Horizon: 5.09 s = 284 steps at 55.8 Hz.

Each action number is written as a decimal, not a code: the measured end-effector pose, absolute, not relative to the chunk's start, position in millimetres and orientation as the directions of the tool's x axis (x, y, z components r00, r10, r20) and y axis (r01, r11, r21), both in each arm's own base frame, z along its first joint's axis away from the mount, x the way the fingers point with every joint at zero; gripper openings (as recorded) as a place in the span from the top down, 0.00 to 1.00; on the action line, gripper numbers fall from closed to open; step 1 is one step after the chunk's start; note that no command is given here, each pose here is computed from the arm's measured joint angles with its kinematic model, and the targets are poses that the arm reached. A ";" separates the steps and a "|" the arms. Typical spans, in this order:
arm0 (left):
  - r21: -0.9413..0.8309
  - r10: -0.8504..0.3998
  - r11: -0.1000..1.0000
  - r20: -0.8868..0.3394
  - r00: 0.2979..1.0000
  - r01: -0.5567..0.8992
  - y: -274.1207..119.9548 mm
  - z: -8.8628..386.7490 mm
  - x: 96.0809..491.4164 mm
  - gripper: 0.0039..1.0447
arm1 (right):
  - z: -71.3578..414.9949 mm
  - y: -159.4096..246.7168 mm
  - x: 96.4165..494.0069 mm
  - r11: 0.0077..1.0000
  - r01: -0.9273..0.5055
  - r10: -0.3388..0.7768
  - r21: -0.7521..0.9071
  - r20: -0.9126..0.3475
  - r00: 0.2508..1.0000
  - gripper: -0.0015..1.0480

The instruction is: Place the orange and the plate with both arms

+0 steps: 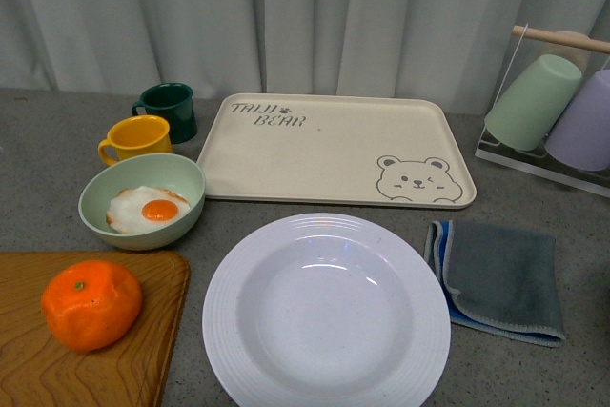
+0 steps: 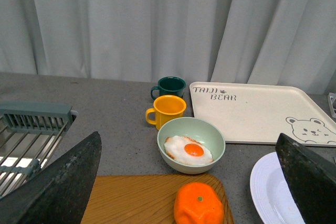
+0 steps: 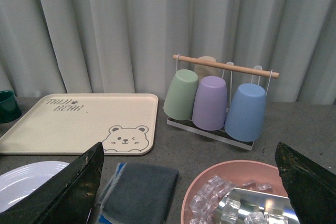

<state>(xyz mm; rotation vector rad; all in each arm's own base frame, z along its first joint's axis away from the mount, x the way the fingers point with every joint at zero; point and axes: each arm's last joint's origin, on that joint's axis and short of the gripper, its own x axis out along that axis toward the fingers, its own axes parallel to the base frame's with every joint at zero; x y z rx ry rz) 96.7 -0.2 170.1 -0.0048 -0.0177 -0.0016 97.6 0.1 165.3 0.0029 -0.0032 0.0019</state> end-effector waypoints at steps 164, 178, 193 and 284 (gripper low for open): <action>-0.229 -0.154 0.972 -0.805 0.573 -0.059 -18.5 72.2 284.7 0.20 | 165.4 0.1 97.6 1.000 -0.002 0.002 0.003 0.004 1.000 0.09; -0.227 -0.172 0.973 -0.801 0.574 -0.026 -26.0 81.3 282.5 0.48 | 165.4 0.1 97.6 1.000 -0.002 0.002 0.003 0.004 1.000 0.09; -0.249 -0.274 0.960 -0.723 0.634 0.130 -71.0 116.0 296.5 0.51 | 165.4 0.1 97.6 1.000 -0.002 0.002 0.003 0.004 1.000 0.09; -0.183 -0.280 0.960 -0.600 0.749 0.212 -154.7 117.3 299.1 0.11 | 165.4 0.1 97.6 1.000 -0.002 0.002 0.003 0.004 1.000 0.09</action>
